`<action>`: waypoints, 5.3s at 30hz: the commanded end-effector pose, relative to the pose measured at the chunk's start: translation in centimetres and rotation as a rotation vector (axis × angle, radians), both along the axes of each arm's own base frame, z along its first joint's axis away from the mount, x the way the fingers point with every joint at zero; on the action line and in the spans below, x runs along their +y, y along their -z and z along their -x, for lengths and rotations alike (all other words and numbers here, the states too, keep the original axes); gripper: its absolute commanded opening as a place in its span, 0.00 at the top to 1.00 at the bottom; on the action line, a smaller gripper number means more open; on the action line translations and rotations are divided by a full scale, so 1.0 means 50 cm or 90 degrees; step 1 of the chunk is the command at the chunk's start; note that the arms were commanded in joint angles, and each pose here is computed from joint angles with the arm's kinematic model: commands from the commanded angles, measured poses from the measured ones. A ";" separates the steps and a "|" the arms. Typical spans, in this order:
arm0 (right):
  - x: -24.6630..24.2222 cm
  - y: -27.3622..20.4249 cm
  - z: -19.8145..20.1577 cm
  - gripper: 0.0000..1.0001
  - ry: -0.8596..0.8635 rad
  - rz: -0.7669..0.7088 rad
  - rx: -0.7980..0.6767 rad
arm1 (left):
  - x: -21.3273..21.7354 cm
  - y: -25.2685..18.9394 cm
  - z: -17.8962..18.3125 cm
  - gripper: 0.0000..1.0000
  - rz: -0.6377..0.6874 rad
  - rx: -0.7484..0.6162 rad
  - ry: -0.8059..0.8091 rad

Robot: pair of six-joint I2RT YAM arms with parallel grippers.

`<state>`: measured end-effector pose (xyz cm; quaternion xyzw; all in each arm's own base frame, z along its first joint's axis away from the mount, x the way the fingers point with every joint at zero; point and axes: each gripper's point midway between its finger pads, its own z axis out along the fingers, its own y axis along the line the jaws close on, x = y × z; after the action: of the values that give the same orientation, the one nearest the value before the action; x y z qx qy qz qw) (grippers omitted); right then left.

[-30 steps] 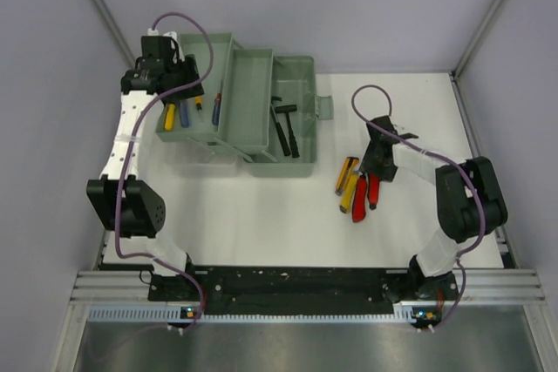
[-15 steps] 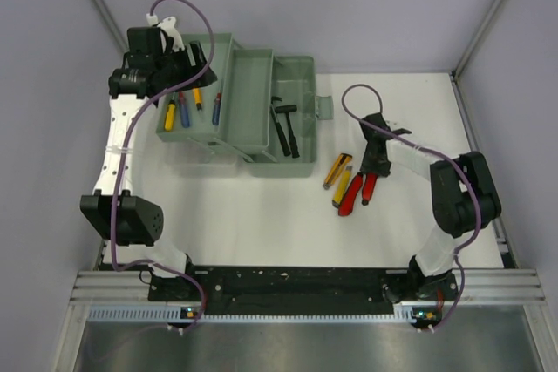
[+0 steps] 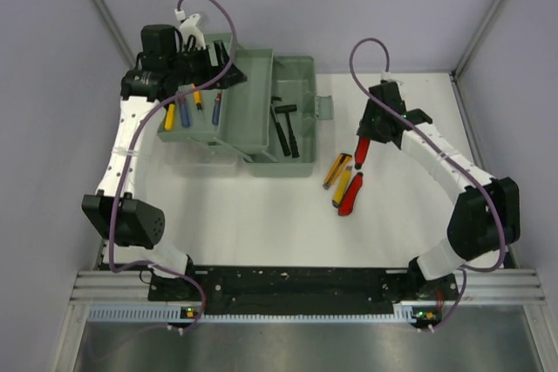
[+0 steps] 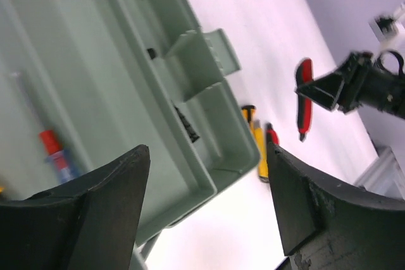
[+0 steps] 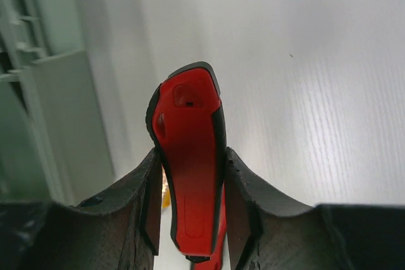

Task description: Pack the tool kit

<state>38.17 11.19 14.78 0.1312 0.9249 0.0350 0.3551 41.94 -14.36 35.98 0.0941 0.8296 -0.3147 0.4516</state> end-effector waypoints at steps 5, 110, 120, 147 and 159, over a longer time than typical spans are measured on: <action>0.188 -0.283 -0.035 0.99 -0.181 -0.283 -0.205 | -0.211 -0.037 0.081 0.20 0.116 -0.064 0.234; 0.051 0.106 0.143 0.58 0.046 -0.007 0.076 | 0.021 0.002 0.044 0.12 -0.081 -0.082 -0.215; 0.074 0.215 0.172 0.55 0.024 -0.013 0.201 | 0.012 0.009 0.044 0.12 -0.071 -0.076 -0.203; 0.048 0.187 0.138 1.00 0.022 0.007 0.151 | 0.016 0.010 0.043 0.13 -0.073 -0.076 -0.207; 0.183 -0.214 -0.046 1.00 -0.123 -0.143 -0.178 | 0.016 -0.003 0.046 0.13 -0.069 -0.084 -0.208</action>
<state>37.31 16.95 16.46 0.1093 0.9234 0.0818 0.3588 39.32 -13.56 33.01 0.0044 0.8438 -0.1726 0.5081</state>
